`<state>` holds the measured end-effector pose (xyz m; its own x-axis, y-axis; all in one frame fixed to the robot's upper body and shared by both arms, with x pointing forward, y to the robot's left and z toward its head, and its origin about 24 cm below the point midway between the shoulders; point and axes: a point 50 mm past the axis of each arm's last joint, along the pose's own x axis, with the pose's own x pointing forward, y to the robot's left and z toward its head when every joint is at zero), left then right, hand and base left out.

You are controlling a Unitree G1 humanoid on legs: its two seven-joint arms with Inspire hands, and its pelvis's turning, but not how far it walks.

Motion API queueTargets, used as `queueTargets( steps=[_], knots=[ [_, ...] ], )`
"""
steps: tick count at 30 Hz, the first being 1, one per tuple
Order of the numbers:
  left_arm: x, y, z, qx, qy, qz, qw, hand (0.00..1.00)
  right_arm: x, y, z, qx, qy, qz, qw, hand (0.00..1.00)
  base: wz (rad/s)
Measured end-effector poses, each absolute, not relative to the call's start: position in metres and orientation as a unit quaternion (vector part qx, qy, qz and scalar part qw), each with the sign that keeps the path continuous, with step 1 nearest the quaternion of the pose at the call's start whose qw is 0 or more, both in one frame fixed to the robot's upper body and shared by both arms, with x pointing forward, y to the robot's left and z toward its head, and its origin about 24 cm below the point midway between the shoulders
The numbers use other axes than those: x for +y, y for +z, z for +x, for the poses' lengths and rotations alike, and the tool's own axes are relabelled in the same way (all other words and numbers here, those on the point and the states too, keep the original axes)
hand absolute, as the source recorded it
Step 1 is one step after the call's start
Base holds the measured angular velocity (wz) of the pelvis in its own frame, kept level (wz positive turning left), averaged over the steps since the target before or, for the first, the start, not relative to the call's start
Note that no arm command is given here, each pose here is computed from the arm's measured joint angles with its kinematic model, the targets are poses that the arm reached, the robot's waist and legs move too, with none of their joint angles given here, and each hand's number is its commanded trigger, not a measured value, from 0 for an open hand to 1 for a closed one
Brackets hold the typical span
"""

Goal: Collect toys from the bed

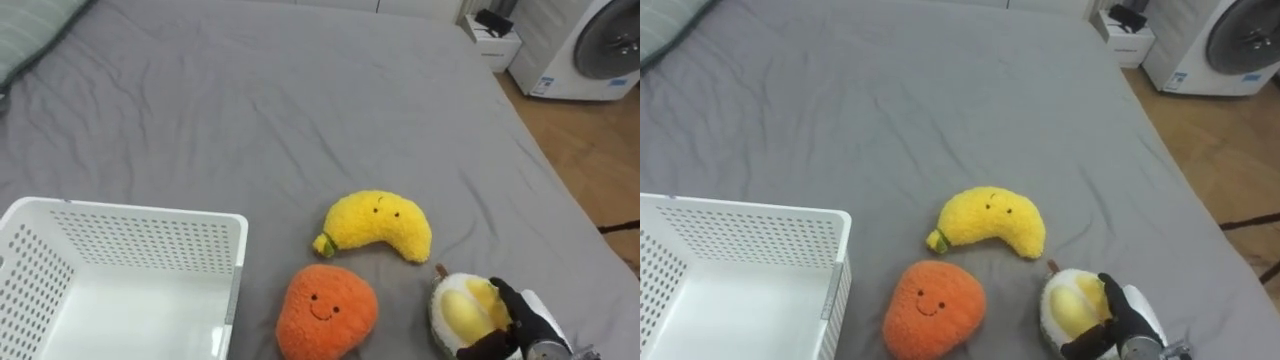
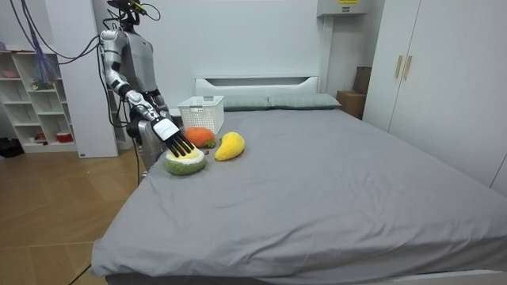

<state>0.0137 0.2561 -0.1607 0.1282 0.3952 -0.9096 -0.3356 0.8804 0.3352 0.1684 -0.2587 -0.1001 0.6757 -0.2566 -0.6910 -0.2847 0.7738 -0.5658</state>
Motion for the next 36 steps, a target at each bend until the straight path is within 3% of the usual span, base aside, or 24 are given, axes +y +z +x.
queueTargets(
  steps=[4, 5, 6, 7, 20, 36],
  knots=[
    [0.253, -0.161, 0.015, 0.616, 0.239, 0.037, 0.75, 0.0, -0.255, -0.102, 0.167, 0.397, 0.01, -0.371, 0.839, 0.0, 0.0],
    [0.252, -0.161, 0.015, 0.616, 0.237, 0.038, 0.751, 0.0, -0.253, -0.103, 0.167, 0.395, 0.006, -0.375, 0.838, 0.06, 0.0],
    [0.252, -0.161, 0.015, 0.615, 0.236, 0.039, 0.751, 0.0, -0.253, -0.103, 0.167, 0.394, 0.005, -0.379, 0.837, 0.77, 0.0],
    [0.252, -0.161, 0.016, 0.614, 0.235, 0.04, 0.752, 0.0, -0.252, -0.104, 0.166, 0.391, 0.003, -0.389, 0.834, 1.0, 0.0],
    [0.247, -0.162, 0.023, 0.607, 0.225, 0.037, 0.761, 0.0, -0.259, -0.106, 0.16, 0.365, -0.051, -0.467, 0.804, 1.0, 0.05],
    [0.248, -0.162, 0.026, 0.604, 0.212, 0.04, 0.767, 0.0, -0.251, -0.113, 0.157, 0.366, -0.033, -0.475, 0.799, 1.0, 0.02]
  ],
)
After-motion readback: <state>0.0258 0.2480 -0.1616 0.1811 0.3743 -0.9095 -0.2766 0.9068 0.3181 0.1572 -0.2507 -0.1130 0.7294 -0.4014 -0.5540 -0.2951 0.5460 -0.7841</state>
